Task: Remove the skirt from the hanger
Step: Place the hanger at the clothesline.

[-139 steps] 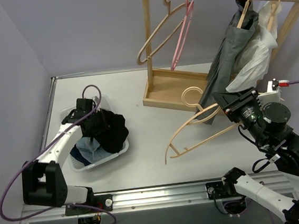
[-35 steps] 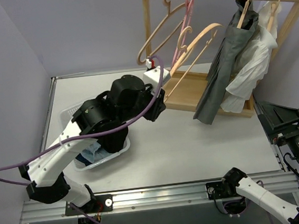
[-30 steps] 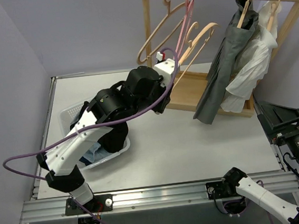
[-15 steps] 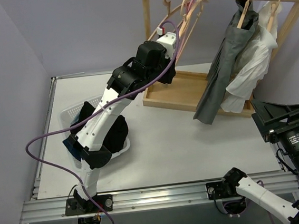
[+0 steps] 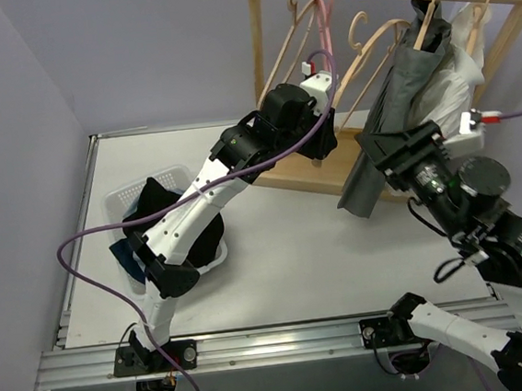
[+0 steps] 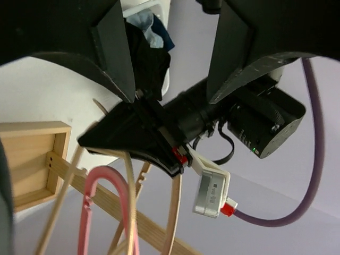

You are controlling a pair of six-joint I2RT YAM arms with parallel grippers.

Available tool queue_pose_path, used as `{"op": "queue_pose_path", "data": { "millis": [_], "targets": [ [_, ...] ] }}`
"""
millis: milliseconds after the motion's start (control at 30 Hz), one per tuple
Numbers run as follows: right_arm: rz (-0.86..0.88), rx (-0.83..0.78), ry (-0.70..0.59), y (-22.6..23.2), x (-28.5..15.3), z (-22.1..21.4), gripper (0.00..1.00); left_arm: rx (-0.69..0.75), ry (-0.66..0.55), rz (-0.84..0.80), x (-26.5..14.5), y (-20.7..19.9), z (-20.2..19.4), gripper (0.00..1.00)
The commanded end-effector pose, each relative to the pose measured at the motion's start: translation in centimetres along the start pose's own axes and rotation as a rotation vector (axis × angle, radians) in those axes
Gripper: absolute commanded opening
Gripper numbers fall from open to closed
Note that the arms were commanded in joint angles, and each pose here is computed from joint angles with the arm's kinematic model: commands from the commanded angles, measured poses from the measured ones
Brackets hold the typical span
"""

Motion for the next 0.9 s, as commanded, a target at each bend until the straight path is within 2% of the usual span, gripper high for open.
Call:
{"op": "queue_pose_path", "data": {
  "millis": [0, 33, 133, 333, 867],
  "targets": [
    [0.151, -0.086, 0.01, 3.5, 2.7, -0.6, 0.49, 0.003, -0.125, -0.011, -4.4, 0.0, 4.1, 0.02],
    [0.14, -0.098, 0.009, 3.5, 3.9, -0.9, 0.43, 0.007, -0.11, -0.012, -4.4, 0.0, 3.6, 0.02],
    [0.142, -0.158, -0.021, 3.6, 5.7, -1.0, 0.36, 0.009, -0.128, -0.018, -6.1, -0.1, 4.1, 0.02],
    [0.078, -0.237, -0.061, 2.8, 8.3, -0.8, 0.28, 0.011, -0.13, -0.049, -7.8, -0.6, 3.5, 0.02],
    [0.08, -0.223, -0.041, 2.2, 11.7, -2.5, 0.25, 0.016, -0.136, -0.065, -8.7, -0.8, 3.6, 0.02]
  ]
}}
Point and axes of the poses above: each gripper's point midway between its finger pads, its own x axis out along the fingers, its own y axis along the line the jaws close on, z = x × y, the point moved 2 cm from there along -x, back along the fingers, and after that the axes turned 15 degrees about x, right-handed, at the moved point
